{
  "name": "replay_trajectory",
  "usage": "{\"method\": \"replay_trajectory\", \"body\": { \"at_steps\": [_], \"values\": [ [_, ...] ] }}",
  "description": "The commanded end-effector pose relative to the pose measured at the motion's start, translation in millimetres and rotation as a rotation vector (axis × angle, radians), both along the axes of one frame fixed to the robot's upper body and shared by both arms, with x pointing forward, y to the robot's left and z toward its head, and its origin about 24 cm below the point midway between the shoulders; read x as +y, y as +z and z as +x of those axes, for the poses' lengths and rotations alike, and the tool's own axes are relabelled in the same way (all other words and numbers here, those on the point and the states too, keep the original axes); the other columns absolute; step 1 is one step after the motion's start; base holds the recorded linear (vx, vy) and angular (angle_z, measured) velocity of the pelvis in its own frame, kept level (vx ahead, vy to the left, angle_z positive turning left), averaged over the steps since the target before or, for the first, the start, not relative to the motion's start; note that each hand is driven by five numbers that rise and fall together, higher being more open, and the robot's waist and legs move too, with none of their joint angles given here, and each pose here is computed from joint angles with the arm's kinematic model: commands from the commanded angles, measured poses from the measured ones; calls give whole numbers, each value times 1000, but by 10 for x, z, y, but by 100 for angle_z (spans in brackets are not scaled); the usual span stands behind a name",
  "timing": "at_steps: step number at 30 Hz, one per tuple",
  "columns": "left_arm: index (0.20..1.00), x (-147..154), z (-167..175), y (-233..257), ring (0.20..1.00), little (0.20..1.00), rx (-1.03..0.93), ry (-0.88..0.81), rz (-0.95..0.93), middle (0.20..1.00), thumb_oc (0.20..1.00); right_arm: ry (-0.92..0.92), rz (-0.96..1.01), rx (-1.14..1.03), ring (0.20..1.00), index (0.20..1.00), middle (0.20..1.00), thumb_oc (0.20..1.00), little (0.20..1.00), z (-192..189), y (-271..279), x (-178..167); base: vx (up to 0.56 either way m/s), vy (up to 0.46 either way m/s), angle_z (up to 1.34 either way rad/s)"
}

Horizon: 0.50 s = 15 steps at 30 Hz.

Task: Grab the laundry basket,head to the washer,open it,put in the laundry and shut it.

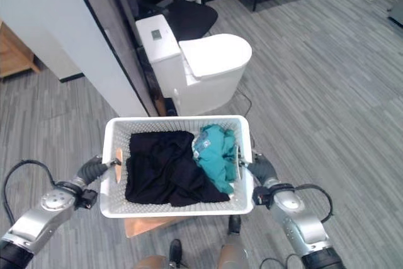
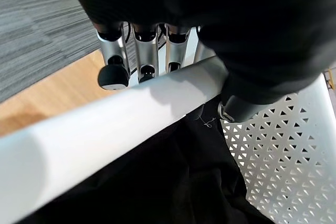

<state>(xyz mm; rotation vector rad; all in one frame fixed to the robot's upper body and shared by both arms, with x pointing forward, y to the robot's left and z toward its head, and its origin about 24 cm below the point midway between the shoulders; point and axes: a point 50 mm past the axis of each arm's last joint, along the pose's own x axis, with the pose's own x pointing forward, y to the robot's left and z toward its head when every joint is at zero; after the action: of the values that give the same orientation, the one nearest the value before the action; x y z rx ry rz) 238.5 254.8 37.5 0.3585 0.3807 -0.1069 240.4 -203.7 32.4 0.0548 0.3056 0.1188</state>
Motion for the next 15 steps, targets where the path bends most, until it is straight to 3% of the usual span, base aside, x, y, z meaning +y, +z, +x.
{"method": "replay_trajectory", "body": {
  "at_steps": [1,9,15],
  "values": [
    [200,-614,225,604,200,200,-300,-292,-260,200,200,311,226,-232,200,200,200,200,200,90,476,652,-121,125,-24],
    [200,-615,249,692,200,200,-309,-325,-209,200,200,355,276,-206,200,200,200,200,200,53,417,794,-101,81,-41],
    [200,-611,242,685,200,200,-300,-330,-203,200,200,383,278,-178,200,200,200,200,200,79,344,875,-87,-44,-70]
  ]
}}
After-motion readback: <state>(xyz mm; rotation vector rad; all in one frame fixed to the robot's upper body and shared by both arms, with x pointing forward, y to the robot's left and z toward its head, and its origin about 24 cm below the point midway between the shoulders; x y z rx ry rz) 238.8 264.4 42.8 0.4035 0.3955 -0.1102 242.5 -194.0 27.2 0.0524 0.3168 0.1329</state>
